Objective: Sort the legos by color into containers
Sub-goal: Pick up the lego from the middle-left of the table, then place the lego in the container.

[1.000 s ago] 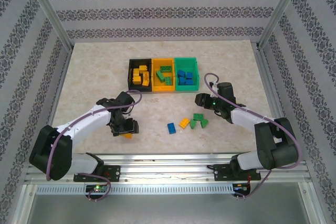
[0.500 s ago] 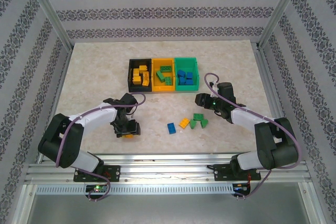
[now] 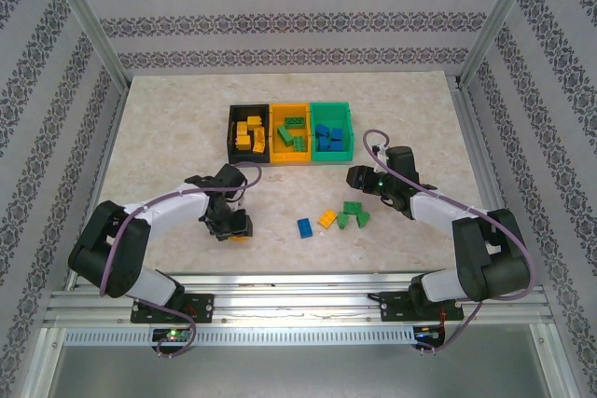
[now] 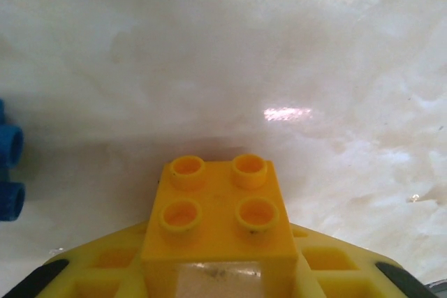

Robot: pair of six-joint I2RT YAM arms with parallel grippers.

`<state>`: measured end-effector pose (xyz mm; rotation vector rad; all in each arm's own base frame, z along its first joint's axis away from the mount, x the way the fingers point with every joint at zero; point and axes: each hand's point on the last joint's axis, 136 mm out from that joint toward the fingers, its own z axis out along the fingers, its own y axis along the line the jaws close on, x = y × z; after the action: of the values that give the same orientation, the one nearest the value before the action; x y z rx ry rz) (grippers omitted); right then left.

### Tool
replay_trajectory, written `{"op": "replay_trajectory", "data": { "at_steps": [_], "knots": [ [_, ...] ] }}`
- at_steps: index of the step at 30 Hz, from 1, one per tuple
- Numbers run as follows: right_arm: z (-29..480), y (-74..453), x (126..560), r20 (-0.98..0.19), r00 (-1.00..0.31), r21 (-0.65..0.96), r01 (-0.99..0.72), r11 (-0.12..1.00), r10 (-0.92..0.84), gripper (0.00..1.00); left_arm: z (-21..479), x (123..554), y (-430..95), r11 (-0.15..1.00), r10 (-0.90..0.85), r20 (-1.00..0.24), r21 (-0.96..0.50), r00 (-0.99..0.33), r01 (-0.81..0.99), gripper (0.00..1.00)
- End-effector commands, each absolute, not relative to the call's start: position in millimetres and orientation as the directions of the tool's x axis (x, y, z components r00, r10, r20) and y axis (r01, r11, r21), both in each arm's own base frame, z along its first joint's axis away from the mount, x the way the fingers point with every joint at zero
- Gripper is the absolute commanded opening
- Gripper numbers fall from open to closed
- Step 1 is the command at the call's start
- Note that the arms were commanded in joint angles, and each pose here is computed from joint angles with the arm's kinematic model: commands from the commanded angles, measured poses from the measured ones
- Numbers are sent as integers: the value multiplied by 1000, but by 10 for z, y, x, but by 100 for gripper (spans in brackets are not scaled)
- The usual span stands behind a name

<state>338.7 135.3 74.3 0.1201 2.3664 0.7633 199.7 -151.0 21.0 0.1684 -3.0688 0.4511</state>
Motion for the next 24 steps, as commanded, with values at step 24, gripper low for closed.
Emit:
{"op": "replay_trajectory", "data": {
  "at_steps": [24],
  "knots": [
    [812, 1364, 3448, -550, -785, 577, -110, 809, 285, 50, 1176, 3762, -2258, 927, 136, -382, -276, -914, 253, 34]
  ]
}}
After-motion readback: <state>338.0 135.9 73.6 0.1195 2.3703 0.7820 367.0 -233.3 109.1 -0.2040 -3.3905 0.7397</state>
